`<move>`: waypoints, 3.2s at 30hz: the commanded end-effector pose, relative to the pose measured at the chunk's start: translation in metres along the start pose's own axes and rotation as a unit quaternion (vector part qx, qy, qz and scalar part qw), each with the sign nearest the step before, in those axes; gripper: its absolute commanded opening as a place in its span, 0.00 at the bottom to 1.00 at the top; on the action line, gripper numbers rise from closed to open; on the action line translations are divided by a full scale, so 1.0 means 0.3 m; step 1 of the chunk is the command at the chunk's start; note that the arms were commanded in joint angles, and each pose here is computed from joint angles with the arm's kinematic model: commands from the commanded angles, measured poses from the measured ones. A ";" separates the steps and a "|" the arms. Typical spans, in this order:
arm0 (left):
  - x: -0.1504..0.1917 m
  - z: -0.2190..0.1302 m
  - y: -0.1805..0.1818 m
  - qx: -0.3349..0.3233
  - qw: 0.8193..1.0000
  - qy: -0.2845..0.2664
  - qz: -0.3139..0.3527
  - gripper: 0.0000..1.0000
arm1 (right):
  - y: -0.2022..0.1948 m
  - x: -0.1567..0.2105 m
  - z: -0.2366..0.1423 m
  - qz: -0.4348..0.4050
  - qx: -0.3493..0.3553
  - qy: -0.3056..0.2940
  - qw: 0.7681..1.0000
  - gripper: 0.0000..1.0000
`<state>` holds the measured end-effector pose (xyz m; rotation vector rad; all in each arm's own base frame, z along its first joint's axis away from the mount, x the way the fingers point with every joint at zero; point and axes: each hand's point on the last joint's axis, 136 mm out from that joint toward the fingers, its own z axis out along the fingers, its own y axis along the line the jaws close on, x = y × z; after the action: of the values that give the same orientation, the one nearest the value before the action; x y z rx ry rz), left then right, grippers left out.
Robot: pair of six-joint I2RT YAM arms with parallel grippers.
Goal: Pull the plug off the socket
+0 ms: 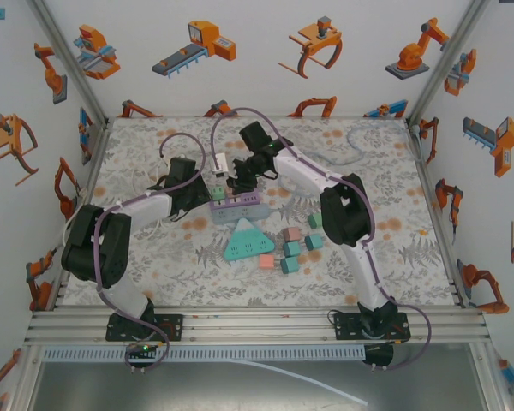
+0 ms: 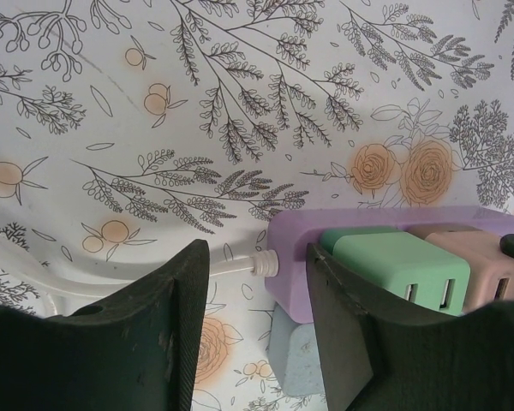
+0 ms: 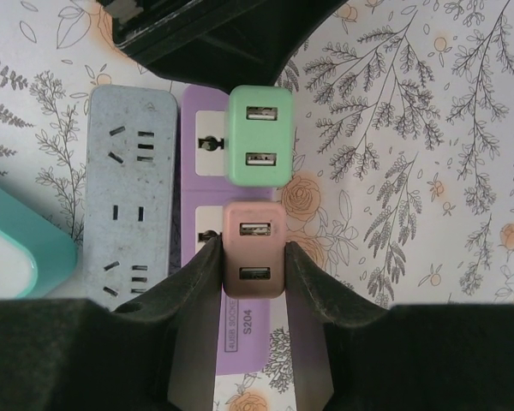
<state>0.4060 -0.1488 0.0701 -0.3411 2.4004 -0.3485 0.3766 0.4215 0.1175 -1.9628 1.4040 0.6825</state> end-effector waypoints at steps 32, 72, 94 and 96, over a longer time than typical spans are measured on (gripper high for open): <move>0.303 0.051 0.181 -0.103 0.982 0.136 0.085 0.49 | -0.045 -0.109 -0.158 -0.011 0.059 -0.109 0.992 0.00; -0.014 -0.567 -0.358 0.274 0.942 -0.061 0.186 0.64 | -0.054 0.178 -0.857 0.622 0.304 -0.321 0.647 0.00; 0.327 -0.920 -0.538 0.462 0.808 -0.003 0.367 0.69 | 0.253 0.509 -0.509 0.738 0.304 -0.203 0.568 0.00; 0.323 -0.912 -0.539 0.456 0.811 -0.005 0.366 0.70 | 0.250 0.530 -0.500 0.737 0.319 -0.197 0.563 0.00</move>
<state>0.1804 -0.2878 0.2758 0.9554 1.8521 -1.0416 0.3469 0.1957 0.0856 0.2971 2.3372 0.9769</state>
